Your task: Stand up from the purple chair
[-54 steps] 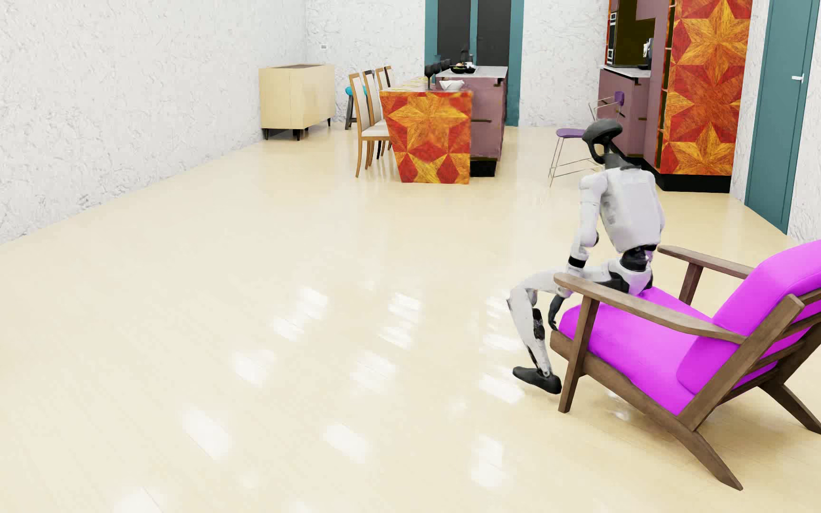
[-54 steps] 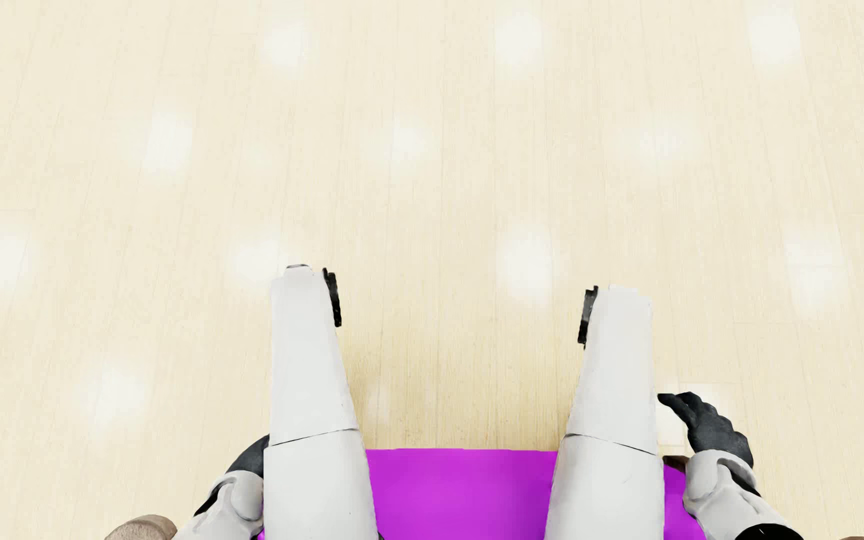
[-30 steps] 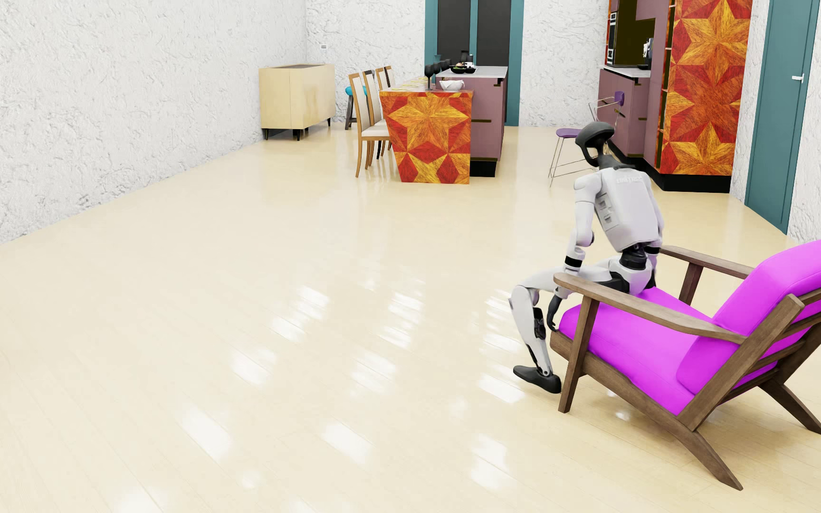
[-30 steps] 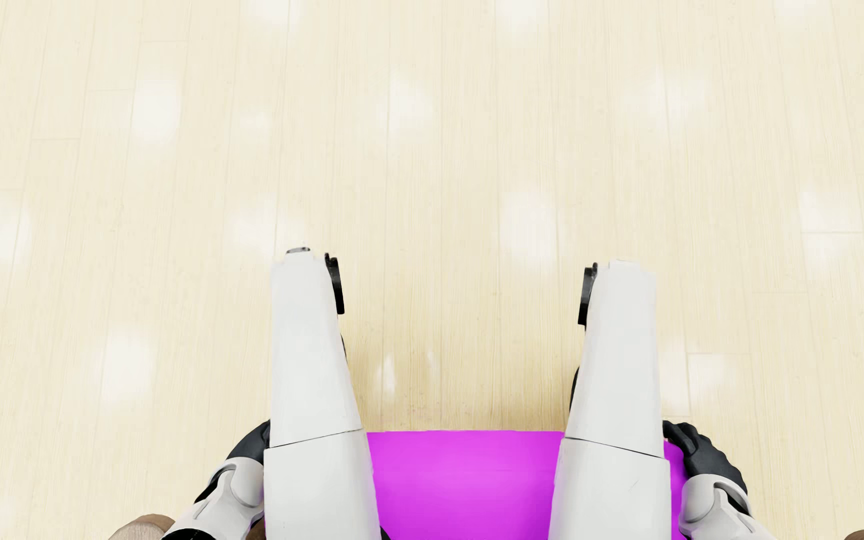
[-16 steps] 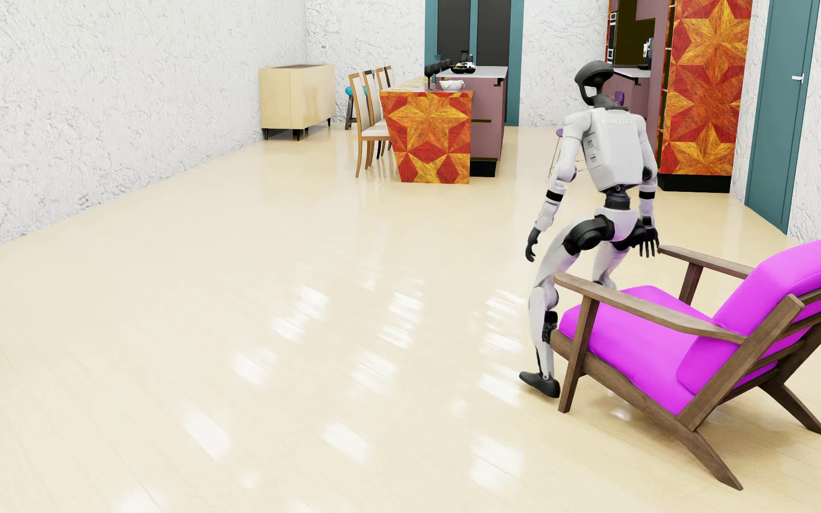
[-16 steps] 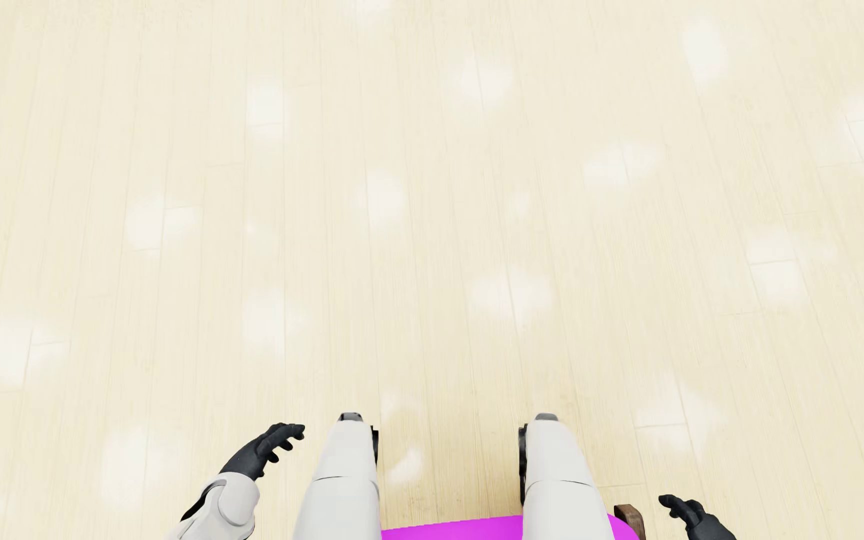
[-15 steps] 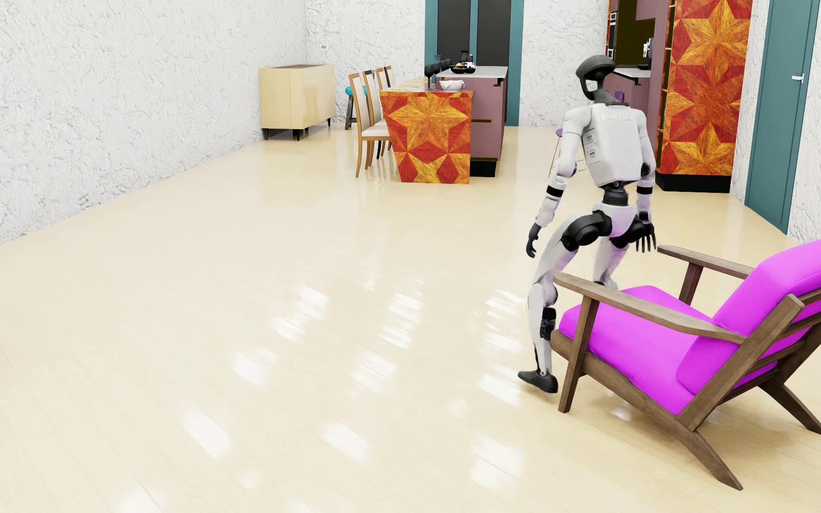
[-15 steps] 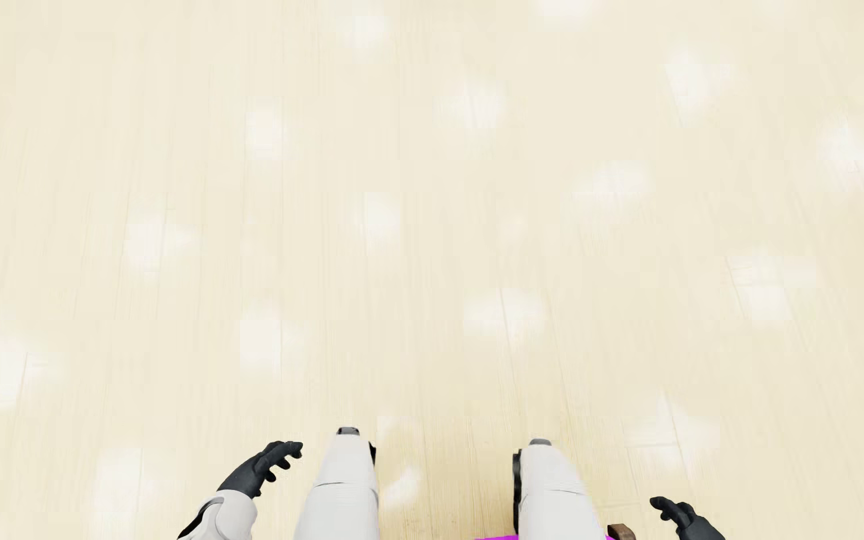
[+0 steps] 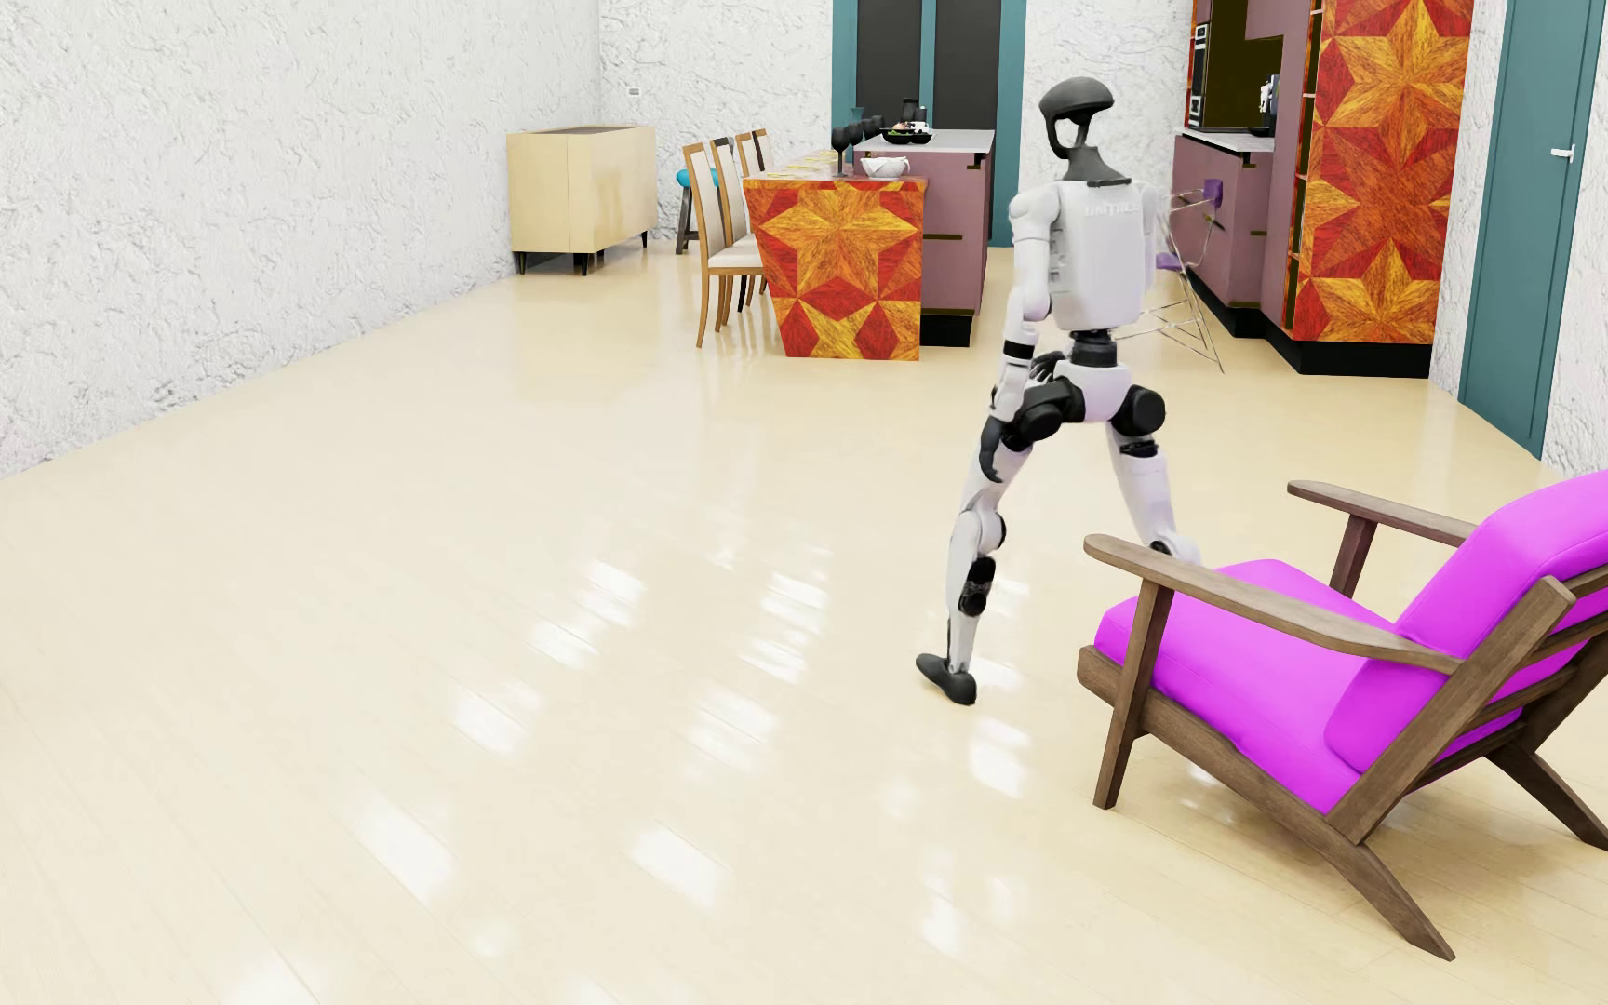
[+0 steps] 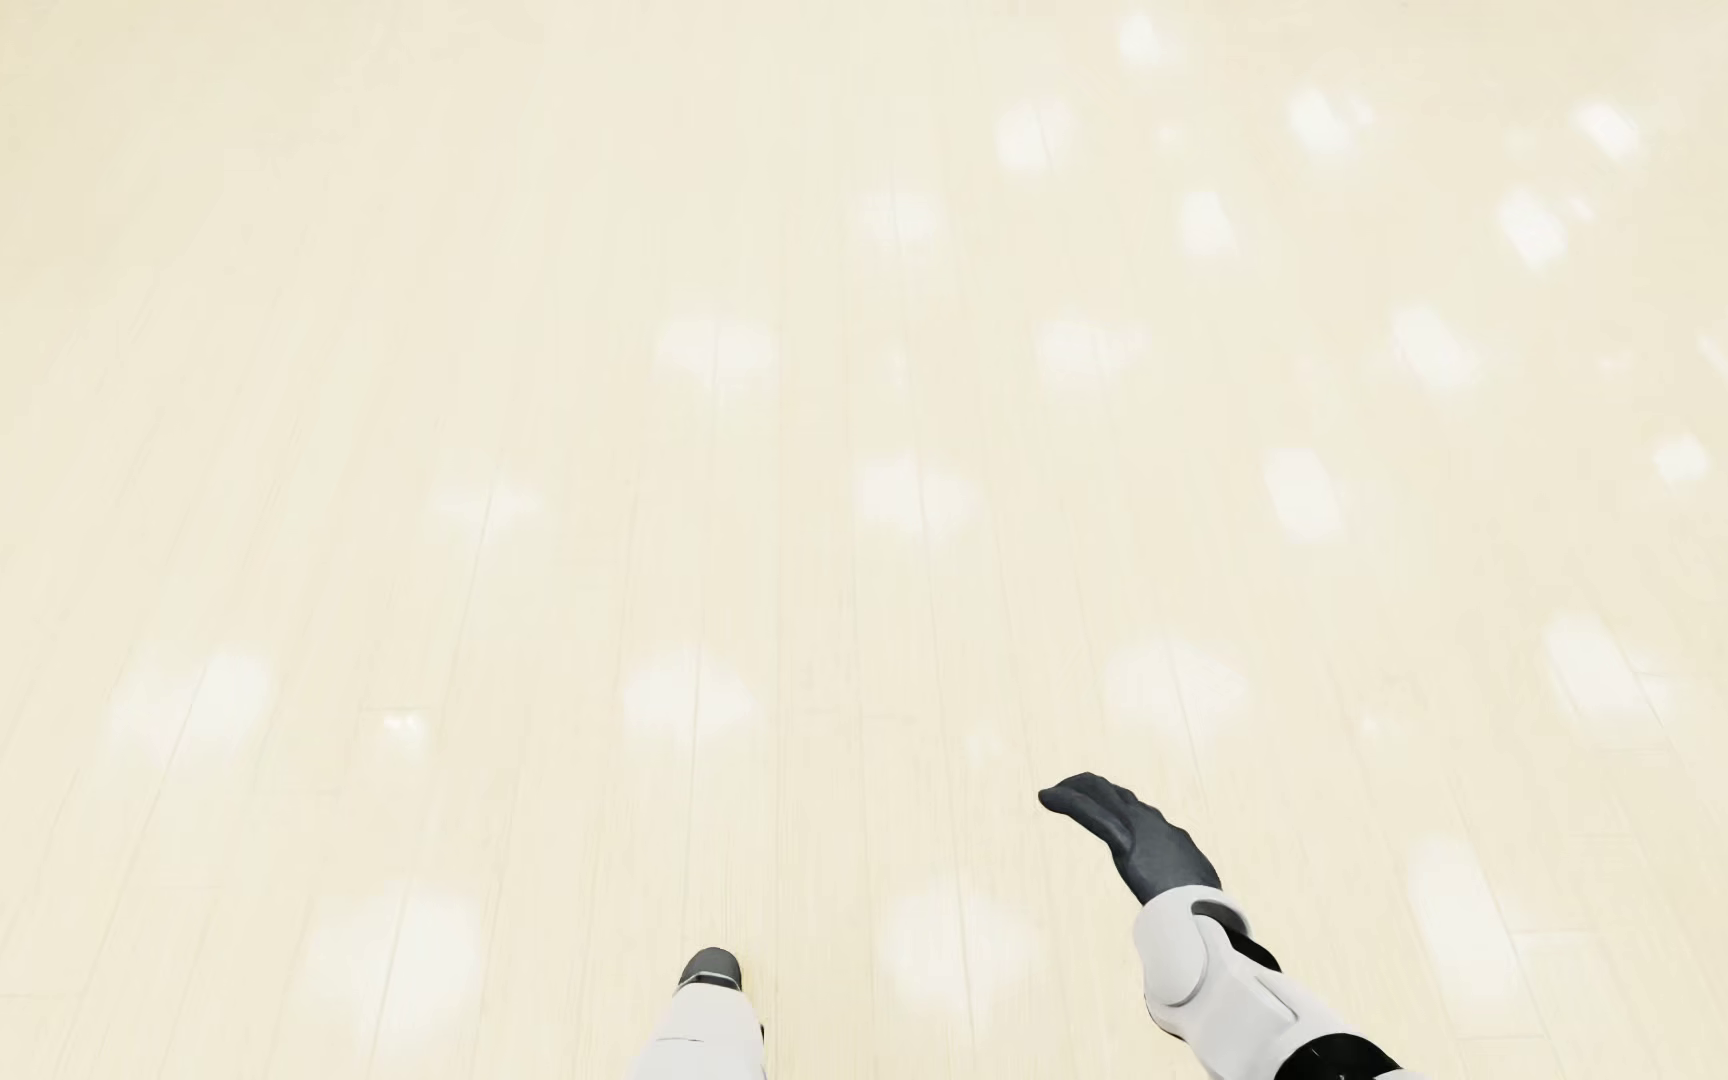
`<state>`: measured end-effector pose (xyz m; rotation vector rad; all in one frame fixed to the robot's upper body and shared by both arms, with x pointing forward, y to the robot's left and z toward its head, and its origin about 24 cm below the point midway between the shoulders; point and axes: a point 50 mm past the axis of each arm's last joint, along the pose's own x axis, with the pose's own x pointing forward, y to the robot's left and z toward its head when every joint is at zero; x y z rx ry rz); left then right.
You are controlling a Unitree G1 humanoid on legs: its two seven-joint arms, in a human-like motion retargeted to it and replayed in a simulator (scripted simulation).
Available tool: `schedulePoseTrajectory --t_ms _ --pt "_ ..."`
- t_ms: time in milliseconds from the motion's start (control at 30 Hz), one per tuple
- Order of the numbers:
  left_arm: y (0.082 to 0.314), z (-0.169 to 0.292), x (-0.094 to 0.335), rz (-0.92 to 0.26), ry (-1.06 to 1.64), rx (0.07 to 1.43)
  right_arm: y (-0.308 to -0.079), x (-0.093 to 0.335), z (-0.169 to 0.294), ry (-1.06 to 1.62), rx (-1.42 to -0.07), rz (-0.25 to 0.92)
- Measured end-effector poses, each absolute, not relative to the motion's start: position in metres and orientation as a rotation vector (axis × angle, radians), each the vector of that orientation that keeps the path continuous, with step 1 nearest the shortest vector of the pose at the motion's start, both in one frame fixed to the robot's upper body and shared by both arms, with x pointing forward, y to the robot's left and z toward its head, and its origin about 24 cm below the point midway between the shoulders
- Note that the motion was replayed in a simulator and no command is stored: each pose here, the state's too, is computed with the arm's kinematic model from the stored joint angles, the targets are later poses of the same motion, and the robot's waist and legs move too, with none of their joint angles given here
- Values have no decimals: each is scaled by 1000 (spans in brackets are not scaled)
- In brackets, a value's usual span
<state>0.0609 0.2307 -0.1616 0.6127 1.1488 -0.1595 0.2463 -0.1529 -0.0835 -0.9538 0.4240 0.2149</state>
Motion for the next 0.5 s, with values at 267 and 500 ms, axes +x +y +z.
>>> schedulePoseTrajectory --t_ms 267,500 --pt "258 -131 155 -245 960 832 -230 101 -157 1112 -855 113" --pt "225 -91 232 -251 618 842 -270 -15 -159 1460 -701 -121"
